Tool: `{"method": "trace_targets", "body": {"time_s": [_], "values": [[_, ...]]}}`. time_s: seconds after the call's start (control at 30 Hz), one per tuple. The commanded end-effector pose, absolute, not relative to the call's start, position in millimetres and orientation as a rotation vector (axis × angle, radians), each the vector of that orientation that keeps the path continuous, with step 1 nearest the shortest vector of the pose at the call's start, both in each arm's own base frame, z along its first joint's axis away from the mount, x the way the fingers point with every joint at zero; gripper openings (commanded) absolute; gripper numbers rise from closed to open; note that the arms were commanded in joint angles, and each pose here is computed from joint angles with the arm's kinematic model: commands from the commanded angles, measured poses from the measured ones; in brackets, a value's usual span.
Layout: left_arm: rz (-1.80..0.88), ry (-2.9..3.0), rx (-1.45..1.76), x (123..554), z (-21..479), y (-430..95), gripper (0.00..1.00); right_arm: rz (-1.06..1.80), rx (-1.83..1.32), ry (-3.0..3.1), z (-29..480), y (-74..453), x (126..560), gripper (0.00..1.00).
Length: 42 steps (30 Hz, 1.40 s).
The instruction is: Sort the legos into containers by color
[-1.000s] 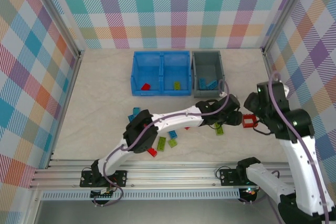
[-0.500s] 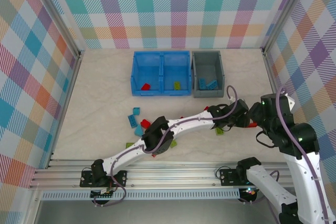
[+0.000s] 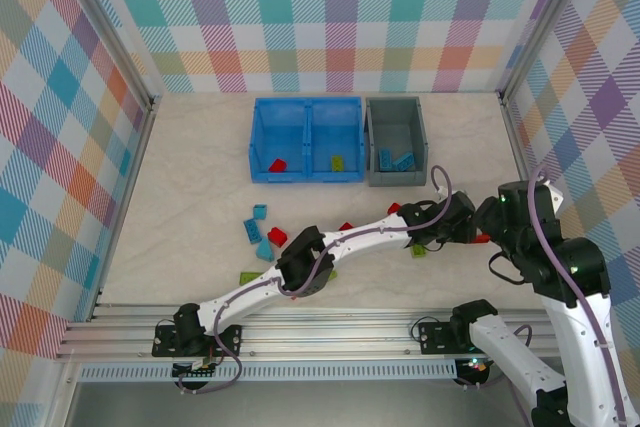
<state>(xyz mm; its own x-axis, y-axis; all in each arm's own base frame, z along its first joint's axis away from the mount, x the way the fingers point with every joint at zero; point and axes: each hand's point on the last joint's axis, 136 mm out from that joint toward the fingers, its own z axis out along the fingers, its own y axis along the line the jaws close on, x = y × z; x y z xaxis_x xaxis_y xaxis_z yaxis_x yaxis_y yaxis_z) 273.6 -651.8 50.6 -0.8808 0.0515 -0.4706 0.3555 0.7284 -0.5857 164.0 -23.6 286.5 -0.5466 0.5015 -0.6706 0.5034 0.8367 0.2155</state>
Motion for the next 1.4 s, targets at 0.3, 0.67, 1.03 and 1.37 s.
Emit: {"method": "trace_targets", "body": {"time_s": [0.3,0.67,1.03,1.37], "values": [[-0.812,2.538,0.328,279.2,46.9,-630.5,0.22,0.022,0.755,2.257,281.0,-21.6,159.8,0.63],[-0.693,2.467,0.341,286.8,109.4,-603.2,0.0,0.098,0.628,2.292,279.8,-4.4,170.1,0.64],[-0.216,2.401,0.097,344.7,231.3,-352.7,0.0,0.578,0.072,2.293,329.9,94.5,213.9,0.54],[0.102,2.355,-0.09,441.9,243.9,-157.1,0.0,0.667,-0.288,2.309,295.2,222.9,238.3,0.54]]}}
